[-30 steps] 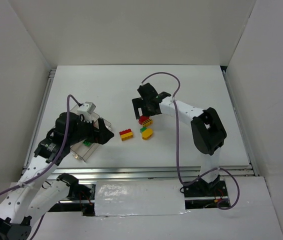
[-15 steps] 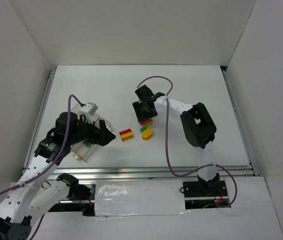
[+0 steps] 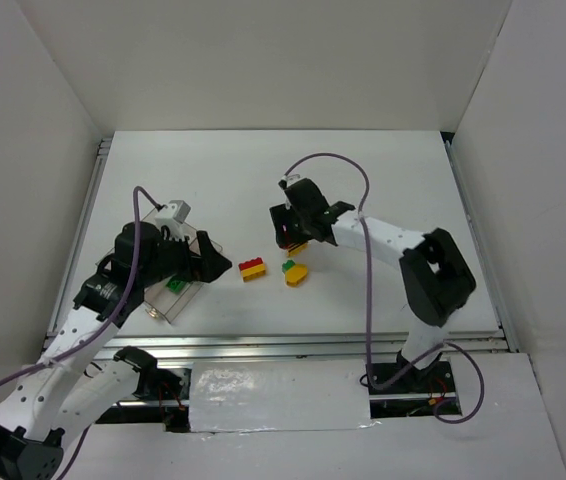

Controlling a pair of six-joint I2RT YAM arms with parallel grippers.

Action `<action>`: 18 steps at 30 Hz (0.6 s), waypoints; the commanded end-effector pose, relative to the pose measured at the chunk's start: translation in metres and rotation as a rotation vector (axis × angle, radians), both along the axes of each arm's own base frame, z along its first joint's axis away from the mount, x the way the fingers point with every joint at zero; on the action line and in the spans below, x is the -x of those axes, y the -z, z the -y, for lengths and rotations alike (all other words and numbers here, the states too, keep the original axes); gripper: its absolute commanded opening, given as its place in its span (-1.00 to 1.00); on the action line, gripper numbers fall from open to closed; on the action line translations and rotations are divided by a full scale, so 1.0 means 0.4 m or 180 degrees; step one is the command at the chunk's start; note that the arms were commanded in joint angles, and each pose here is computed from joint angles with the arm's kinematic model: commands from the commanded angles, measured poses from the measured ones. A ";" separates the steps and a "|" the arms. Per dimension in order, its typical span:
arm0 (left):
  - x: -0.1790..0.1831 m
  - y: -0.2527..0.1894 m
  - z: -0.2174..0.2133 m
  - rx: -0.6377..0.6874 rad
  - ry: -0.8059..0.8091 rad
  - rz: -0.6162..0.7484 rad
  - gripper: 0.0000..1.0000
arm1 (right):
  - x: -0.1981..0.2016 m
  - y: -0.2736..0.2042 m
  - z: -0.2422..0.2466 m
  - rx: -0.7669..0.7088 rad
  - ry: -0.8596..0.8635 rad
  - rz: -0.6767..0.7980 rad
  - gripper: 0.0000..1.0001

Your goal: Sort the legos into containers by color

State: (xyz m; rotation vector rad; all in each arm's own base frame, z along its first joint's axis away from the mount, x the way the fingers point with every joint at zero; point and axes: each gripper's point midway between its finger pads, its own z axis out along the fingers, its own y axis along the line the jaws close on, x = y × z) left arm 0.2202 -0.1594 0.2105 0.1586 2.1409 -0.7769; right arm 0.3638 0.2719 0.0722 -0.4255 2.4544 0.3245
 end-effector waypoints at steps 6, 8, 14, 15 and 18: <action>-0.046 -0.080 0.077 0.1023 -0.0183 -0.0124 0.99 | 0.131 -0.309 -0.095 -0.0771 -0.0477 0.1215 -0.50; -0.056 -0.102 0.086 0.1154 -0.0184 -0.0083 0.99 | 0.114 -0.282 -0.073 -0.0603 -0.0322 0.1139 -0.53; -0.043 -0.130 0.127 0.1400 0.0110 -0.0141 0.99 | 0.204 -0.310 -0.130 -0.0977 -0.0984 0.1179 -0.55; -0.041 -0.121 0.131 0.1412 0.0150 -0.0175 0.99 | 0.235 -0.337 -0.136 -0.1113 -0.1139 0.1319 -0.54; -0.029 -0.130 0.152 0.1495 0.0351 -0.0182 0.99 | 0.303 -0.375 -0.151 -0.1316 -0.1433 0.1451 -0.53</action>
